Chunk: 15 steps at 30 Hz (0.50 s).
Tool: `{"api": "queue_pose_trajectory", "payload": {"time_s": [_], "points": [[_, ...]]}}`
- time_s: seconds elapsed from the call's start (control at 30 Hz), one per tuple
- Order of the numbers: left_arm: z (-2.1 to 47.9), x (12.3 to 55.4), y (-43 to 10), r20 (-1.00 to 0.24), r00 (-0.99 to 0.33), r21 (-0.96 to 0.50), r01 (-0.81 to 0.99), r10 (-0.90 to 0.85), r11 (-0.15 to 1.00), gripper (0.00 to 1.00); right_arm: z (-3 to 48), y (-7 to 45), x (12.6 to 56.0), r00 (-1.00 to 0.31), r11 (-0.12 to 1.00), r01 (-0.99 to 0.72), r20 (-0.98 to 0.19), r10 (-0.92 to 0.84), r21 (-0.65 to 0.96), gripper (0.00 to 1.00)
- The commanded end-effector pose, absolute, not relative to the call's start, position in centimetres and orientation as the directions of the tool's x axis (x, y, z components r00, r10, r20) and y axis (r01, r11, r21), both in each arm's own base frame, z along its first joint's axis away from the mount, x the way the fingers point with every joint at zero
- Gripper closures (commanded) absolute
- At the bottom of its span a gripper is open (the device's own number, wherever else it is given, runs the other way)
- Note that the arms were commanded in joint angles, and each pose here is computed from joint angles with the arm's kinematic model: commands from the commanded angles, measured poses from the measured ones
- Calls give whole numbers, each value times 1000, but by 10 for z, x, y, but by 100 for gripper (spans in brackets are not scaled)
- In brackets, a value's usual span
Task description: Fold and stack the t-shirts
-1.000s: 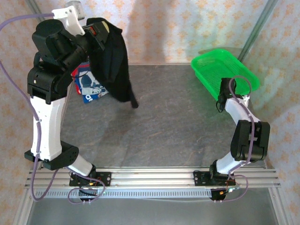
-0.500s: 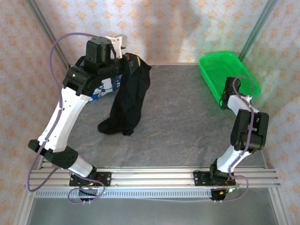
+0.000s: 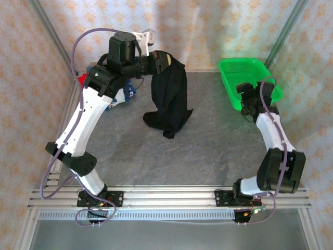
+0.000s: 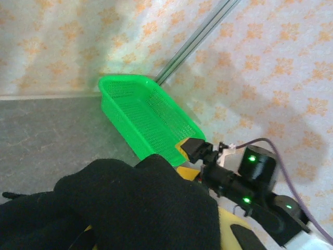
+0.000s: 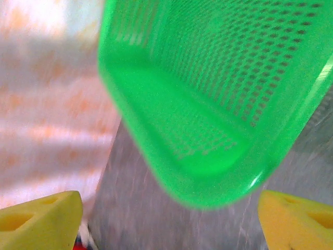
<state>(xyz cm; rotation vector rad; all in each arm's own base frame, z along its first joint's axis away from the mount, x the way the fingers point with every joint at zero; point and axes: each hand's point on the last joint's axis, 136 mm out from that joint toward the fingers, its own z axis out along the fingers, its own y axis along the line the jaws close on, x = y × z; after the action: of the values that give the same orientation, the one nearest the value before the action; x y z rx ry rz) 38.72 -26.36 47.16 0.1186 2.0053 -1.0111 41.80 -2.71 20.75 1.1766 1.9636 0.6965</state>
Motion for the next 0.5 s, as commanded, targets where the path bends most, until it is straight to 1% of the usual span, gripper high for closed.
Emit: {"api": "queue_pose_trajectory", "payload": {"time_s": [0.0,0.1,0.13,0.17,0.23,0.3,0.4,0.47], "points": [[462,393,-263,-695,-649,-650,386,-308,655,100,198,19,383,-560,606,423,-331,760,674,13],[401,405,-256,-565,-746,-712,224,-352,666,100,185,47,363,-646,621,390,-279,711,680,13],[378,408,-249,-528,-764,-718,168,-370,676,100,181,57,357,-673,637,372,-276,686,675,13],[350,408,-240,-492,-782,-712,108,-383,694,100,174,57,349,-683,670,382,-294,669,637,13],[313,408,-219,-452,-782,-710,25,-428,704,100,159,43,338,-657,706,432,-340,673,561,14],[279,402,-205,-410,-793,-707,-36,-451,706,100,154,31,336,-626,694,470,-348,698,546,13],[247,389,-186,-380,-802,-681,-94,-461,726,100,167,42,345,-637,683,419,-342,691,599,13],[225,381,-166,-359,-795,-642,-169,-488,748,100,166,59,348,-679,680,385,-307,666,624,13]]}}
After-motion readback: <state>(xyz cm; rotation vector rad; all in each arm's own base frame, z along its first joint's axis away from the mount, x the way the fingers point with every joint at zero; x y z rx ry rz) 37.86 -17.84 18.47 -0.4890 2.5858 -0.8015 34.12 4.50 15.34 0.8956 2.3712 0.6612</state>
